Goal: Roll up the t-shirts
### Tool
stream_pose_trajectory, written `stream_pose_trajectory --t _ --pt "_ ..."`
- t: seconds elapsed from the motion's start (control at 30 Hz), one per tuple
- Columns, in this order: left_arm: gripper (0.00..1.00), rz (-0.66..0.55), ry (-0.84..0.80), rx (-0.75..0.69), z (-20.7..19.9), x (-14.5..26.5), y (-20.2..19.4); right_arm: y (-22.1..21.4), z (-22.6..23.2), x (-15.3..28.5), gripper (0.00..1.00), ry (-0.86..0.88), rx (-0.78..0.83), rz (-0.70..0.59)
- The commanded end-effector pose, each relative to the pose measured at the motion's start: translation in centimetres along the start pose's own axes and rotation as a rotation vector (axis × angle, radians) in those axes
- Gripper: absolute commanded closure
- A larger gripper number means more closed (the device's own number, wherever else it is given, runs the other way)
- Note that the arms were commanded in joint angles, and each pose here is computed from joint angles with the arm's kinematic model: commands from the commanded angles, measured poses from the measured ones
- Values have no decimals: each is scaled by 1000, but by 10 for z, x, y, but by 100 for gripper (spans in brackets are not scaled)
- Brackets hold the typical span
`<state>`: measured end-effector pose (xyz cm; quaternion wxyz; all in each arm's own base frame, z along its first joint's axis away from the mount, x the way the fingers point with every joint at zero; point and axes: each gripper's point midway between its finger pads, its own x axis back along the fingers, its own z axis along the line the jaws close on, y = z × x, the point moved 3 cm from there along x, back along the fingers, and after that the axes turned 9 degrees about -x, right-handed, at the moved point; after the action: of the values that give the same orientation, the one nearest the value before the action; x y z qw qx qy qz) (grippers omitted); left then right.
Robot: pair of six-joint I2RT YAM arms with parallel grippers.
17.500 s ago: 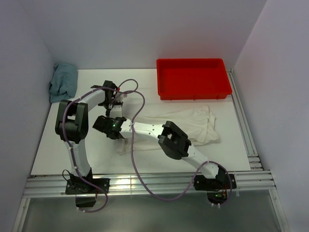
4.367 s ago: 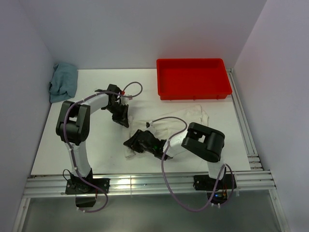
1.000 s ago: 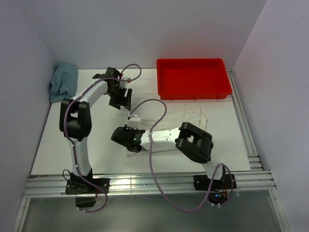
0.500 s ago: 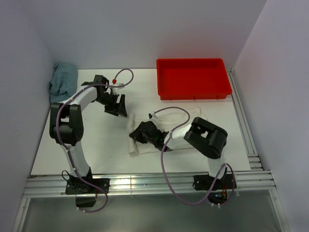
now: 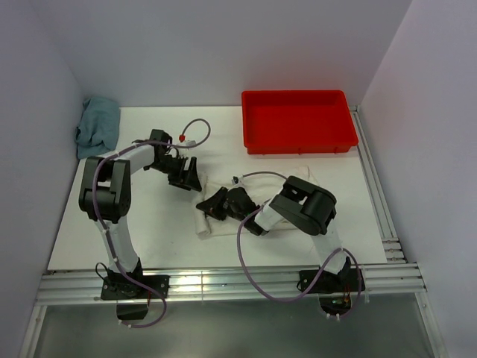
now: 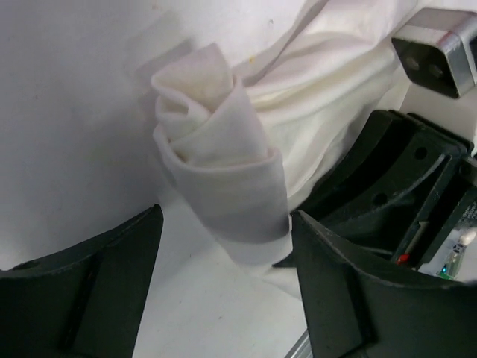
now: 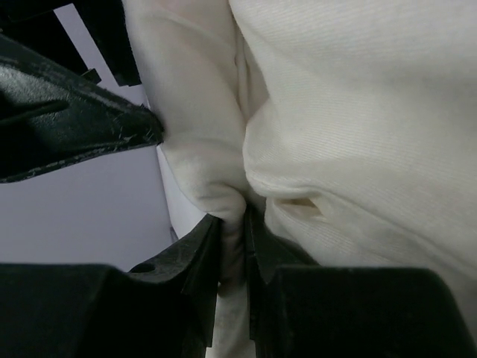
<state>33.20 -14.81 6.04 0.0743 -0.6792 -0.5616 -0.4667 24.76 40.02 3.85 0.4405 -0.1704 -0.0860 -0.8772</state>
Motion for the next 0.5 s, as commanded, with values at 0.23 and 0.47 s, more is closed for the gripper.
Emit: stream_pose_trajectory --t 0.23,0.47 --pt "60 -1 229 55 19 -13 21 4 -10 10 75 -77 28 -19" --pt "91 68 359 68 19 -14 23 6 -6 19 63 -201 186 -77"
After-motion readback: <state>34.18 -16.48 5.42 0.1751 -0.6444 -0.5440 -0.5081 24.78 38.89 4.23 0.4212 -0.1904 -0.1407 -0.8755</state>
